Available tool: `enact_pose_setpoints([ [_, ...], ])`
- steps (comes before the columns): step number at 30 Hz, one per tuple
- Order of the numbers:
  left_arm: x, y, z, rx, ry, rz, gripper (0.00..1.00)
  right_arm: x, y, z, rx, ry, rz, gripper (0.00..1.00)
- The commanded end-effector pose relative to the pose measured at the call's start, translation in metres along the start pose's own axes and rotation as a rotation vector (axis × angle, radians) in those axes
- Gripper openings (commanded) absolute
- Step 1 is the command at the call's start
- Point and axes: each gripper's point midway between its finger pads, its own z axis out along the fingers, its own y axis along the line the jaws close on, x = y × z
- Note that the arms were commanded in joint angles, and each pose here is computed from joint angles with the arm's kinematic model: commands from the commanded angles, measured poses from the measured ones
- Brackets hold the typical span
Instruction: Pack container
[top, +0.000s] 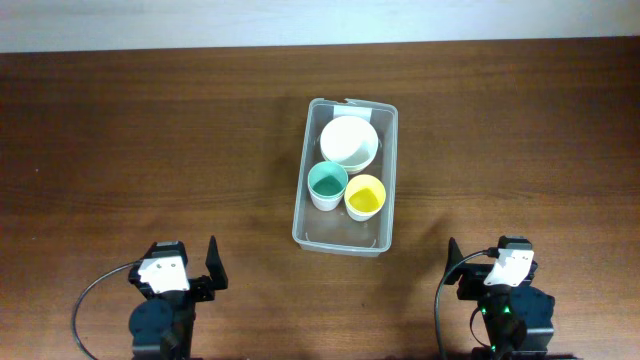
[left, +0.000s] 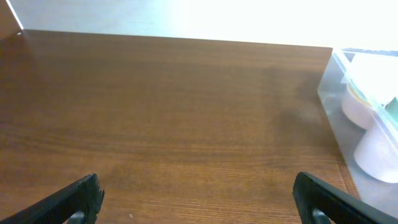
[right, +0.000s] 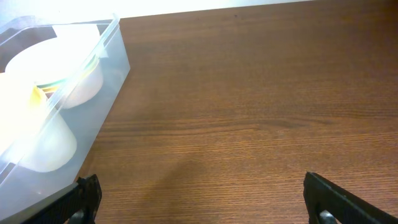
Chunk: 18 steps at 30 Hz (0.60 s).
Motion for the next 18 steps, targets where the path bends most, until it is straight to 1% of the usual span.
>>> enact_pose_setpoints([
  [1,-0.0045,-0.006,0.0005,0.03,-0.044,0.017,1.0,0.0012,-0.0008,0.0007,0.005,-0.003,-0.001,0.99],
  [18,0.0,-0.0057,0.0009,0.029,-0.026,0.017,1.0,0.0012,-0.0008,0.0007,0.005,-0.003,-0.001,0.99],
])
